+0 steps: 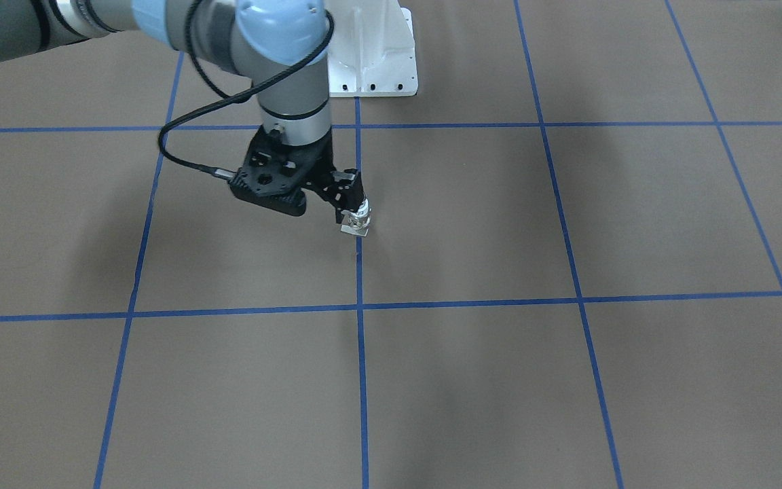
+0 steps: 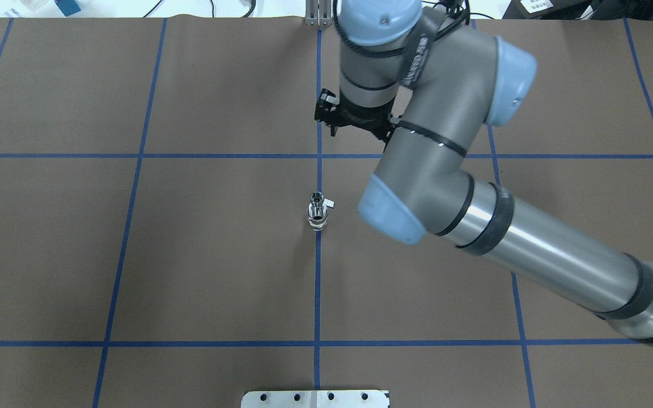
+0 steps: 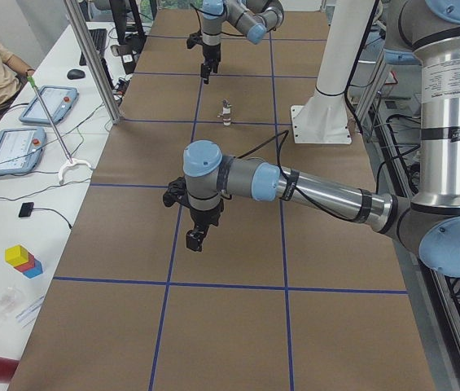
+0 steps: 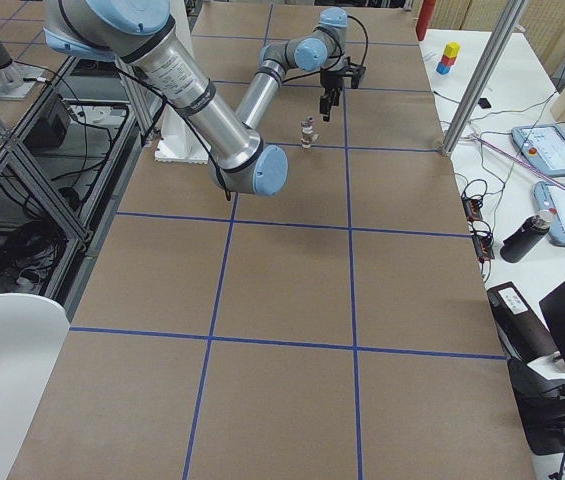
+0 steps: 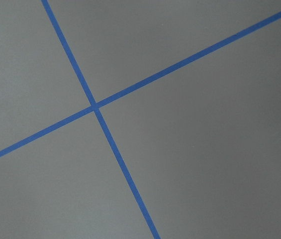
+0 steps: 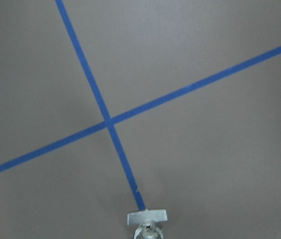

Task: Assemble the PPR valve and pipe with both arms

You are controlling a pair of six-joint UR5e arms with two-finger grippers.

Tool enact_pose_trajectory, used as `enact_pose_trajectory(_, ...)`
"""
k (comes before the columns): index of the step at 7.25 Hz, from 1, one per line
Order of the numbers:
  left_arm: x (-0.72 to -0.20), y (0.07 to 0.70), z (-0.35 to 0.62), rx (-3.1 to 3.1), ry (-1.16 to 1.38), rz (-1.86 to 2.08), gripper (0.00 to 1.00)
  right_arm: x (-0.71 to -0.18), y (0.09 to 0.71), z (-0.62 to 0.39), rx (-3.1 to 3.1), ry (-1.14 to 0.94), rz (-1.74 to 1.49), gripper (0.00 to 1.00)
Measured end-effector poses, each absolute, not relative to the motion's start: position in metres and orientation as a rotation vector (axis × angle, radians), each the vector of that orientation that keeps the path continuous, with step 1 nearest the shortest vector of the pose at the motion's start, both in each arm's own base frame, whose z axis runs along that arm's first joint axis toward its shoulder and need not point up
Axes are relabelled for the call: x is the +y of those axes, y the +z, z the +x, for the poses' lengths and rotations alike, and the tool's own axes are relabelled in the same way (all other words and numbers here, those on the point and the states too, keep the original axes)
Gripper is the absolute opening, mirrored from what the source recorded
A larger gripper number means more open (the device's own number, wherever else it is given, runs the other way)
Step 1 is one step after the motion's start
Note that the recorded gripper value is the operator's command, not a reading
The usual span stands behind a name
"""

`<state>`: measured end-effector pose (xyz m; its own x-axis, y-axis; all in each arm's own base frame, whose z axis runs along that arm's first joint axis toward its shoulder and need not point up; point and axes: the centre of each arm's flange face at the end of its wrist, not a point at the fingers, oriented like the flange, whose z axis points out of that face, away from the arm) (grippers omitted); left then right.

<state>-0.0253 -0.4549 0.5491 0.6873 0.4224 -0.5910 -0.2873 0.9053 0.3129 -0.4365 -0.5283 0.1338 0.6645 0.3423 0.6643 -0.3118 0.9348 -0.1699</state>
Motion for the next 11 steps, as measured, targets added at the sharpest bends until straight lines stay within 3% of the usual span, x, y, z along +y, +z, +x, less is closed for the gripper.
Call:
enact_pose_trajectory(3,-0.455,0.578,-0.038,0.710,0.350,0.157,1.00,-0.596,0.254,-0.267,-0.723,0.174,0.016,1.00)
enact_pose_trajectory(5,-0.450,0.586,-0.055,0.693,0.314,0.155,1.00,-0.607,0.362,-0.152,-0.662,-0.010,0.057,1.00)
enact_pose_trajectory(8,-0.440,0.598,-0.062,0.654,0.303,0.133,1.00,-0.546,0.528,0.001,-0.617,-0.150,0.007,1.00)
enact_pose_trajectory(11,-0.433,0.601,-0.062,0.651,0.298,0.127,1.00,-0.445,0.642,0.078,-0.615,-0.041,-0.028,1.00)
